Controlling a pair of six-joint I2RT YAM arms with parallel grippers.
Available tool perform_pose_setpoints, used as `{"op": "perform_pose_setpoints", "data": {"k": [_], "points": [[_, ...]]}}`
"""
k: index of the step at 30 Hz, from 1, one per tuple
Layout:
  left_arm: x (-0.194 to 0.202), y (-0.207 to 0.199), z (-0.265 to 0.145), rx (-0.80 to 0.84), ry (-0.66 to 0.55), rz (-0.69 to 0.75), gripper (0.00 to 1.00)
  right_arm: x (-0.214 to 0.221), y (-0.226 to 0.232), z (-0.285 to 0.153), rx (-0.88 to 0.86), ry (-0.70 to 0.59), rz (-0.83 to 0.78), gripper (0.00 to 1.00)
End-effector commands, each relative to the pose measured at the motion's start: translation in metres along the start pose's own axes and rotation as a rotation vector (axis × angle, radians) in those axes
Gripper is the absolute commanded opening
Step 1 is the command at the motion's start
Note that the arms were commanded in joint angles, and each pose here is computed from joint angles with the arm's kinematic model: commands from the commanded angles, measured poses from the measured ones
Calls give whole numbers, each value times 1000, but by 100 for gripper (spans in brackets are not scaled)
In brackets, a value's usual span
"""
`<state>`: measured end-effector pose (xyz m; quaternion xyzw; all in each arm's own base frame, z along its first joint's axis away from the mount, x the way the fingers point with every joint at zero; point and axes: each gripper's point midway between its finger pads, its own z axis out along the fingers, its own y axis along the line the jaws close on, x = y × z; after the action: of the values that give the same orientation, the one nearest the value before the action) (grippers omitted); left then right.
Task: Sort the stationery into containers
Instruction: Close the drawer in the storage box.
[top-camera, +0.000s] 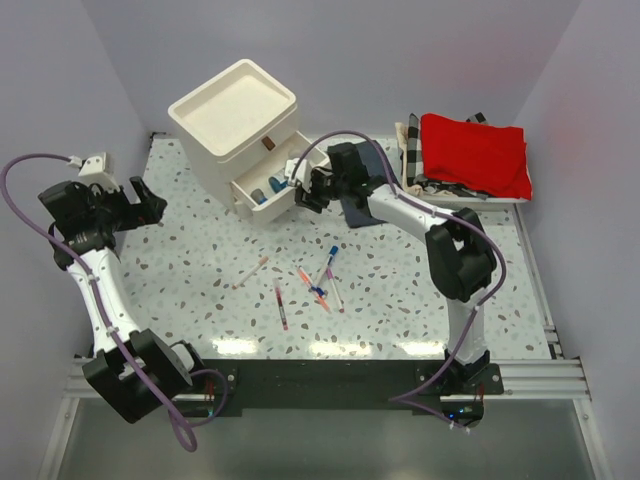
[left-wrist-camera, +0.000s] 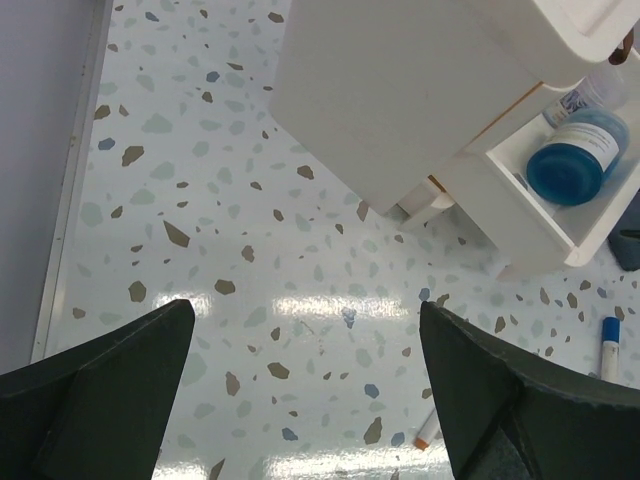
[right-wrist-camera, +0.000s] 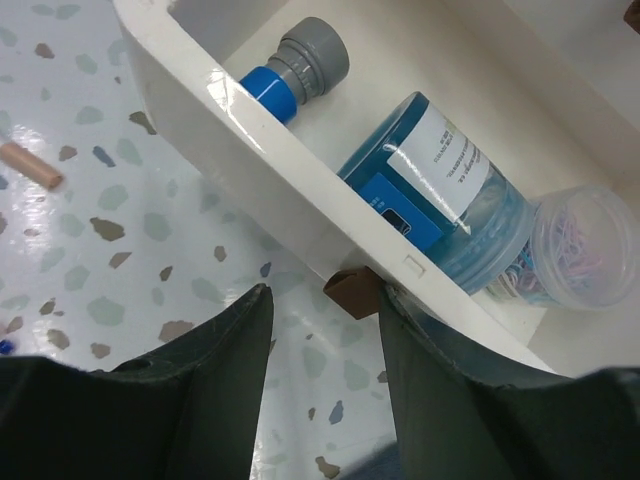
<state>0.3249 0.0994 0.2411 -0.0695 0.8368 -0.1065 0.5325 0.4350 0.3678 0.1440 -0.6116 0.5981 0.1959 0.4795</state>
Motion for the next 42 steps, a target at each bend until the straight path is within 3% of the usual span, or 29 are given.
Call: {"op": "perform_pose_setpoints", "data": {"k": [1,9,13,16,18,19,20,22,24,26,33,42], "points": [[-3,3,1,-3,-16,24,100,-34,-48,10,170,-95,-12,49],[-2,6,9,12,-18,13,100,-69,-69,9,250,-189,6,46],[-63,14,32,48,-186,-19,100,-68,-68,9,250,-183,18,46],[-103,24,67,91,-251,-36,92,-63,-65,11,251,-171,25,46],[-102,31,97,117,-218,-35,74,-58,-64,11,256,-162,36,47],[-122,26,101,153,-241,-1,66,-58,-63,12,256,-163,41,47],[-124,26,110,174,-235,2,45,-56,-63,12,261,-161,48,47],[-139,24,125,228,-268,0,26,-55,-60,15,261,-156,52,47],[-151,15,131,274,-303,-6,44,-56,-60,14,271,-151,53,48],[-168,10,131,271,-334,-1,72,-57,-57,15,267,-148,55,48],[-199,-20,147,299,-391,68,82,-59,-54,11,272,-135,60,51],[-225,-25,205,44,-413,265,84,-55,-51,9,281,-127,102,53]]}}
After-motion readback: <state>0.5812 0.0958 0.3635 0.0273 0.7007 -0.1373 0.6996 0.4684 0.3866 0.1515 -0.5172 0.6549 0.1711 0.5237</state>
